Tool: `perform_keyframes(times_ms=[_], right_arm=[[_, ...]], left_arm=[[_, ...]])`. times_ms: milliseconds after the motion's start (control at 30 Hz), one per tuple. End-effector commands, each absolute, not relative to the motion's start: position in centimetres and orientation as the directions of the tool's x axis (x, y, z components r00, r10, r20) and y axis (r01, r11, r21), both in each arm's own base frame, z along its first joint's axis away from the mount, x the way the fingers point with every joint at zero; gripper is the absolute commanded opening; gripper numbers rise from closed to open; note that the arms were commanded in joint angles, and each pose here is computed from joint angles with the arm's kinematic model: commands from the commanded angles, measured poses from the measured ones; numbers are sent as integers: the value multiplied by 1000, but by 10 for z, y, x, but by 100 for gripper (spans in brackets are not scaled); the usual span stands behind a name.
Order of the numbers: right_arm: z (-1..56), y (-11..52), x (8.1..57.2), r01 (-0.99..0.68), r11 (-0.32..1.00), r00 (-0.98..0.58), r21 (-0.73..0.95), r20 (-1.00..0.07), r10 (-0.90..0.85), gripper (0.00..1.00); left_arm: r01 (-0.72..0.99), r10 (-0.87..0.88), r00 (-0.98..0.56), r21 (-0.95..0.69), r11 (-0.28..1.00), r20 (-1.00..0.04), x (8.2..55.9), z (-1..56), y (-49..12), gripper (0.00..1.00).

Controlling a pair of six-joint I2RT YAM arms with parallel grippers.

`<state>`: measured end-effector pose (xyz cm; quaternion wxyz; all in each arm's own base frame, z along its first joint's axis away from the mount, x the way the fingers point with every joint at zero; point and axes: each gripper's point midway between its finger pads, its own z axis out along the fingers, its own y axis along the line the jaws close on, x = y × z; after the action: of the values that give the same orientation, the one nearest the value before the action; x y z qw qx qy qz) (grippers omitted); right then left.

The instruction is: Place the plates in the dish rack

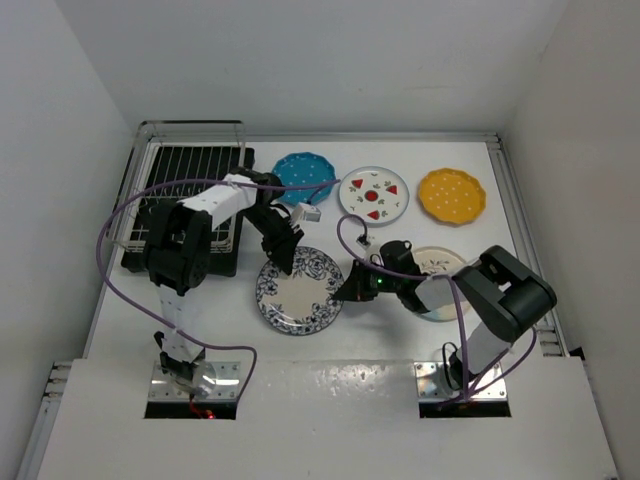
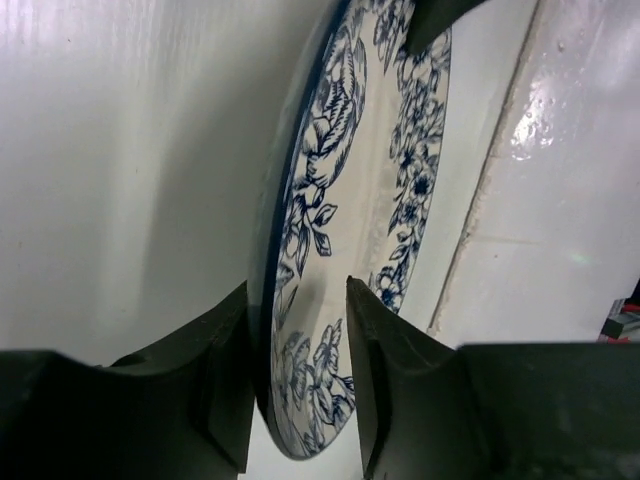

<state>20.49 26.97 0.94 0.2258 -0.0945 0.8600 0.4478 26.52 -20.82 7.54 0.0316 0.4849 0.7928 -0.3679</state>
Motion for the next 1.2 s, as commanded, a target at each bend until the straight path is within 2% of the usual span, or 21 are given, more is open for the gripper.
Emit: perform_keyframes(times_ms=[0,33,67,167,267,367,400,467,533,567,633,667,767,867,967,1167], right_arm=[[55,273,286,-491,611,-685,620,-709,169,0],[55,272,291,-488,616,-681,619,-711,175,0],[59,273,295,-491,613,-675,618,-715,180,0],[66,274,304,-490,612,-666,621,-720,198,0],[72,274,306,-493,609,-663,620,-722,198,0],[68,260,303,-454,669,-679,589,-714,168,37],[71,251,304,-427,695,-687,578,-708,166,57],[81,229,313,-378,784,-655,492,-741,149,64],[77,208,313,-294,861,-680,416,-724,117,66],[106,201,325,-281,883,-611,375,-780,137,66],[108,178,327,-178,934,-593,310,-791,149,66],[130,170,329,-158,940,-537,303,-825,176,66],[149,159,323,-128,956,-472,263,-864,175,66],[157,146,320,-85,969,-431,233,-885,175,65],[149,135,314,-32,981,-475,189,-867,151,65],[141,134,308,-20,988,-535,153,-836,119,65]], left_arm=[[739,733,-543,-649,183,-411,231,84,-224,42],[744,730,-546,-638,197,-411,234,86,-224,42],[754,743,-535,-623,206,-401,233,80,-224,36],[756,742,-558,-597,268,-372,240,75,-220,0],[747,707,-605,-570,342,-368,256,84,-217,0],[753,653,-639,-503,424,-406,283,114,-214,0],[772,648,-628,-451,448,-431,295,123,-212,0],[785,584,-617,-364,502,-527,323,167,-209,0],[782,529,-592,-276,558,-607,346,201,-203,0],[764,466,-575,-236,601,-672,359,237,-198,0],[732,408,-528,-155,664,-745,380,272,-188,0],[713,362,-489,-124,691,-794,384,303,-184,0],[640,294,-389,-26,768,-873,398,360,-162,0],[555,262,-319,45,831,-911,403,400,-139,0],[386,252,-291,128,914,-923,412,425,-89,0],[28,269,-327,275,961,-906,397,450,20,0]])
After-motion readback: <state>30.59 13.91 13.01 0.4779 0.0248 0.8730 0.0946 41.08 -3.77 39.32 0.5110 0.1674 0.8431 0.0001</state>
